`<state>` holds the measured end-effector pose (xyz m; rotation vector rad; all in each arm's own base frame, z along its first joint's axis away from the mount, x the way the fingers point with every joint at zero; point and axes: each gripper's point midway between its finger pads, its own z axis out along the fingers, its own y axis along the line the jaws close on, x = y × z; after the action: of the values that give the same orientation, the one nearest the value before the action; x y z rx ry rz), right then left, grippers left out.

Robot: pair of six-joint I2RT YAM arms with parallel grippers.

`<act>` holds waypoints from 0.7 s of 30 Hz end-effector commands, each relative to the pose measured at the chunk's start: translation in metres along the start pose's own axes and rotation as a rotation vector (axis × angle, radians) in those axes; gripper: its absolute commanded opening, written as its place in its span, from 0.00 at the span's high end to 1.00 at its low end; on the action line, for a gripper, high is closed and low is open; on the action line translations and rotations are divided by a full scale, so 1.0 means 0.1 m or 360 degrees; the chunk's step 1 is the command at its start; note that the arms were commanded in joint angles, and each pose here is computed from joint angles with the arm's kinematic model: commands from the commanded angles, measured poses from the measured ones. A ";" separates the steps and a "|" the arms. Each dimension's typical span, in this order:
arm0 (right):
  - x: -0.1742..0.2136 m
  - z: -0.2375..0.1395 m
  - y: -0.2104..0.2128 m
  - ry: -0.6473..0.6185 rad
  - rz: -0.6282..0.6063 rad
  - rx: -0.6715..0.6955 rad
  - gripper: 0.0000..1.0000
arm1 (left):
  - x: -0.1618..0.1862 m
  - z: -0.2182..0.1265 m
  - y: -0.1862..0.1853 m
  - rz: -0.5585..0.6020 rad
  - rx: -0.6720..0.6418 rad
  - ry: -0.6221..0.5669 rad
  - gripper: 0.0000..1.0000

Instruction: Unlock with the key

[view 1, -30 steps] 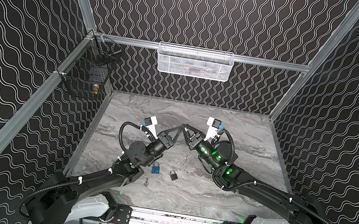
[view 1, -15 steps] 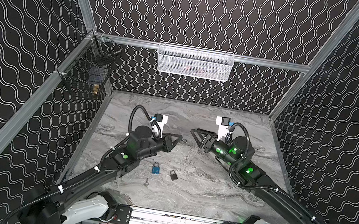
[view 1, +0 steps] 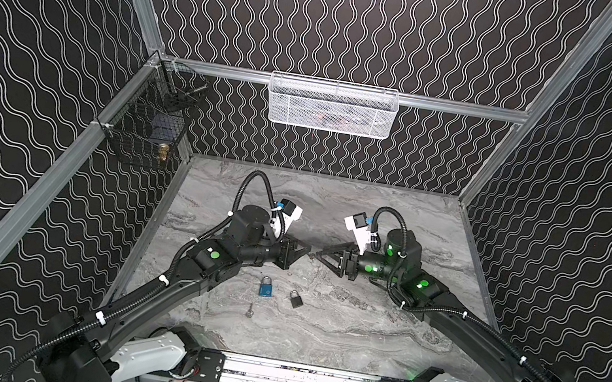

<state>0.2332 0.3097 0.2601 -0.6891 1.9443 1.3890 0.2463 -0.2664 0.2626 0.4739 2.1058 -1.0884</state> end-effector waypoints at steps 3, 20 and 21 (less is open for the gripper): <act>0.08 0.00 0.16 0.0036 -0.0091 -0.0186 0.47 | -0.01 -0.03 -0.07 0.0120 0.0045 0.0022 1.00; 0.12 0.13 0.14 0.0114 -0.0100 -0.0292 0.58 | -0.04 0.03 -0.18 0.0194 0.0138 0.0052 1.00; 0.12 0.13 0.14 0.0116 -0.0101 -0.0294 0.60 | -0.04 0.03 -0.17 0.0196 0.0135 0.0054 1.00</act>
<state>0.2194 0.3231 0.2461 -0.8396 1.9135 1.5267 0.2414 -0.2764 0.2676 0.6036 2.0771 -1.1100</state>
